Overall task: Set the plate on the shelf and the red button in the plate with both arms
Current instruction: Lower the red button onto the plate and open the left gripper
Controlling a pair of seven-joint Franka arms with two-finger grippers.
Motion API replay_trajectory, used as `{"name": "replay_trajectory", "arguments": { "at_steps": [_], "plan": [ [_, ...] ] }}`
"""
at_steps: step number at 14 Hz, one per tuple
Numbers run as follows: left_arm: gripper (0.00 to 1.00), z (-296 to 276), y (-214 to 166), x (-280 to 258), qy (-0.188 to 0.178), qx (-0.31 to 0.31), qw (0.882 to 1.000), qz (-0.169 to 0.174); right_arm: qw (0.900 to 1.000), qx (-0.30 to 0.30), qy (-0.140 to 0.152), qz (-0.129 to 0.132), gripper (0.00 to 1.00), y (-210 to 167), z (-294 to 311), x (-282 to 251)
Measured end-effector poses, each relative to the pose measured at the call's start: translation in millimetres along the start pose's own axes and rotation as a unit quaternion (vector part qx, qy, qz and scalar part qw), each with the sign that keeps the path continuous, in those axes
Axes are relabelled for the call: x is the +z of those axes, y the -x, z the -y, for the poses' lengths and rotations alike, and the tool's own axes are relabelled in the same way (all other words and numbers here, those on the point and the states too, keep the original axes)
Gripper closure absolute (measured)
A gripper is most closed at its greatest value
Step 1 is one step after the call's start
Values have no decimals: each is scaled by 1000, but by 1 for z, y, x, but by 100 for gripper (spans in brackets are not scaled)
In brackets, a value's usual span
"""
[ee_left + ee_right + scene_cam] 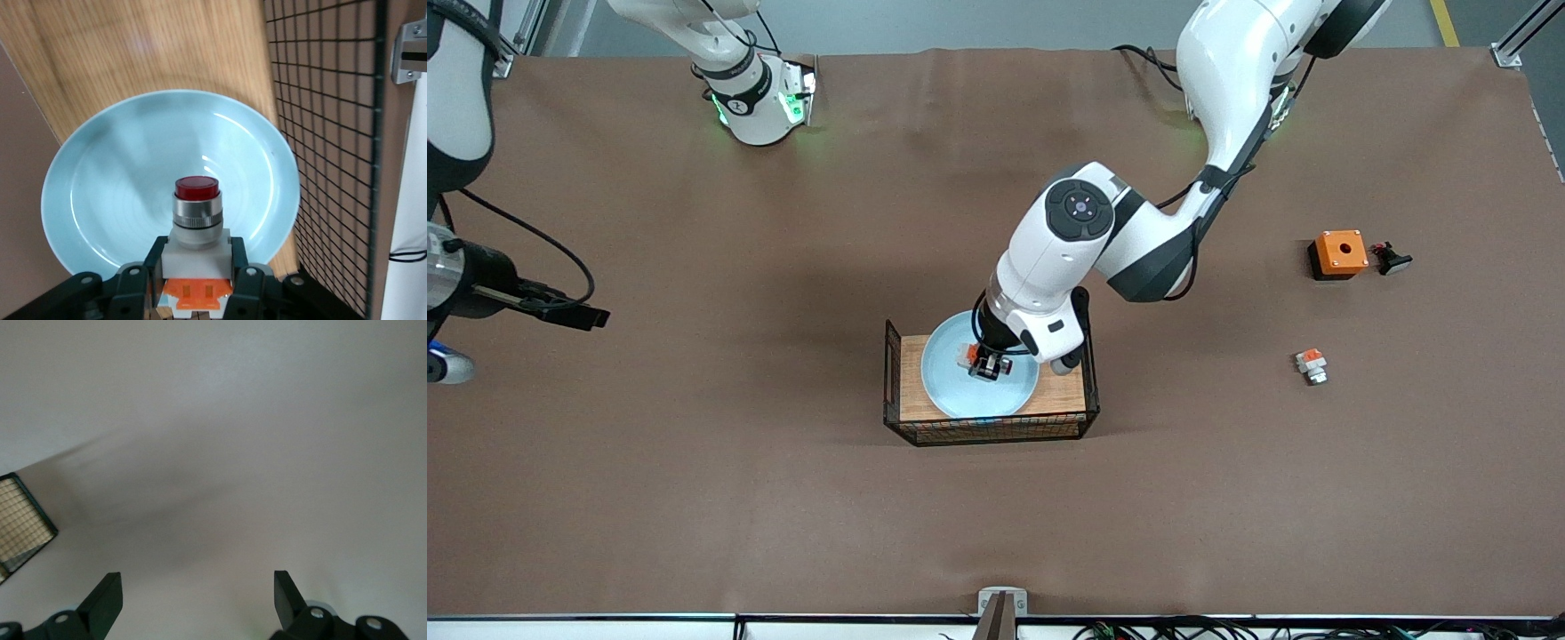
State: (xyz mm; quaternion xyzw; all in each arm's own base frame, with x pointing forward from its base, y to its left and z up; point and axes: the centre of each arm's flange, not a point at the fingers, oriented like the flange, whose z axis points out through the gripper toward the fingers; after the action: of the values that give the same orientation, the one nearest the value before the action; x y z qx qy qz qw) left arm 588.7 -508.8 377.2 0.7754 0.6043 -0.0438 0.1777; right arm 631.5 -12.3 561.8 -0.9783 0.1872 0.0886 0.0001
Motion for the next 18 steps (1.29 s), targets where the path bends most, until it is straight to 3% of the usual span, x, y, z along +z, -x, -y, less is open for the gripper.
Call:
{"name": "replay_trajectory", "arguments": {
  "at_steps": [5,12,18],
  "plan": [
    [59,-1,-11,21,9,-1,1000,-17,997,-74,19,-12,0,-2,-1,0],
    [56,-1,-15,34,14,-1,1000,-21,992,-121,33,-13,0,-7,-16,0],
    [0,-13,-10,9,36,-1,999,-13,992,-118,31,-16,0,-8,-22,-4]
  ]
}}
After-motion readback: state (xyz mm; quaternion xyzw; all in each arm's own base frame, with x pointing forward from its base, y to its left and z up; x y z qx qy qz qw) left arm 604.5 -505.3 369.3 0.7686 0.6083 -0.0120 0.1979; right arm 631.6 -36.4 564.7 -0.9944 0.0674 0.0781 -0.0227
